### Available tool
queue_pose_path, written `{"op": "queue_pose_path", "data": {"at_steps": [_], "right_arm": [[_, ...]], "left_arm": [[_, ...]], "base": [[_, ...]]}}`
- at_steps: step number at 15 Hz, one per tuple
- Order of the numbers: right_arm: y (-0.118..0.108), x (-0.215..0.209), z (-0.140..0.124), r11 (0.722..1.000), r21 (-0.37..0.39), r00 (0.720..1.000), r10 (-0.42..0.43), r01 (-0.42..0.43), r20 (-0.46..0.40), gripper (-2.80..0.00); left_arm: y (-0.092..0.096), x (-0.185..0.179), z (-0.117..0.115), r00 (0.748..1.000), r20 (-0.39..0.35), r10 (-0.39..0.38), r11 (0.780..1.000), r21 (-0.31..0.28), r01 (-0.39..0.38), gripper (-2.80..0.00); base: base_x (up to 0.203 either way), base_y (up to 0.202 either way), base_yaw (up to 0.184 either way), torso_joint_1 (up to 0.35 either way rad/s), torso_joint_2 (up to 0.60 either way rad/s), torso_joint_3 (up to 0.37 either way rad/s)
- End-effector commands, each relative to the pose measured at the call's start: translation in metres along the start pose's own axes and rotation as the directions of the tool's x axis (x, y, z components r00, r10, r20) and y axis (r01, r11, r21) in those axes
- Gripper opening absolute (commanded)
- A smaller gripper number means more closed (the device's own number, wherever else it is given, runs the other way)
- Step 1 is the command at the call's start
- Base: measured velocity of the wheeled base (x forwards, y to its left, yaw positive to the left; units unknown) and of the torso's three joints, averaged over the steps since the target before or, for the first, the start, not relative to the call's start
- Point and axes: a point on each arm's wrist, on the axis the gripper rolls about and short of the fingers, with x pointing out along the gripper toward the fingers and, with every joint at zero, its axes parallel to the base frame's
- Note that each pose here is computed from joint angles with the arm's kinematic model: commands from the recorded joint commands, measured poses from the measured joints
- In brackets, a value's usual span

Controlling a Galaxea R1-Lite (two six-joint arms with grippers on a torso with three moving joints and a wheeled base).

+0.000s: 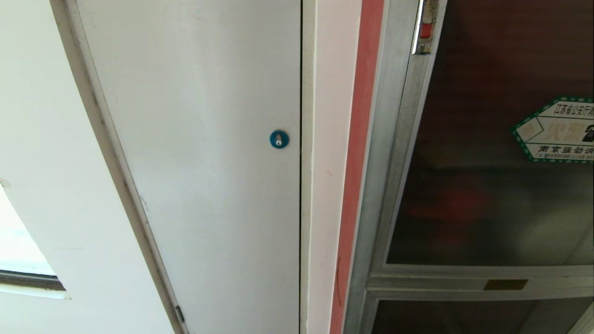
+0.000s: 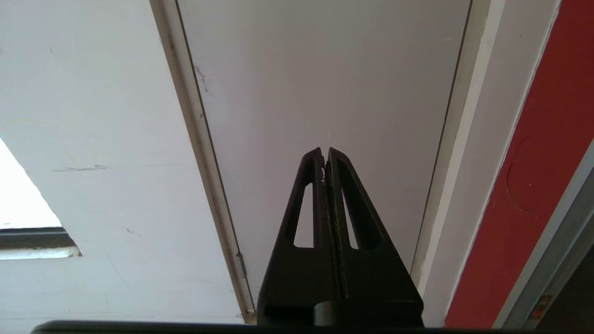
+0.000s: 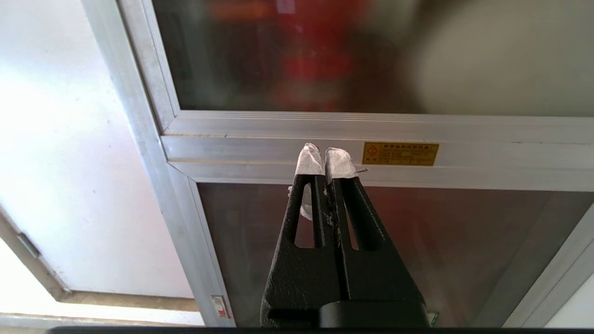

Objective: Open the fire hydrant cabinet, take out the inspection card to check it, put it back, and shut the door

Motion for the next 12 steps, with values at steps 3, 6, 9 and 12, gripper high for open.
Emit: {"op": "queue_pose_path", "data": {"at_steps": [3,6,9,12], "right_arm": [[0.001,-0.010,0.051,0.998,0.060,0.997,-0.037,0.033,0.073,-2.80],[0.005,0.005,0.111,0.997,0.081,1.000,-0.001,-0.001,0.022,-2.80],[0.011,0.036,0.191,0.989,0.087,0.992,0.117,-0.120,0.037,-2.80],[0.018,0.082,0.249,0.962,0.087,0.966,0.256,-0.258,0.035,-2.80]], "left_arm": [[0.000,0.002,-0.008,1.000,-0.030,-0.001,1.000,-0.001,0.001,-2.80],[0.000,0.002,-0.008,1.000,-0.030,-0.001,1.000,-0.001,0.001,-2.80],[0.000,0.002,-0.008,1.000,-0.030,-0.001,1.000,-0.001,0.001,-2.80],[0.000,0.002,-0.008,1.000,-0.030,-0.001,1.000,-0.001,0.001,-2.80]], "base": [[0.000,0.000,0.000,0.000,0.00,0.000],[0.000,0.000,0.000,0.000,0.00,0.000],[0.000,0.000,0.000,0.000,0.00,0.000],[0.000,0.000,0.000,0.000,0.00,0.000]]}}
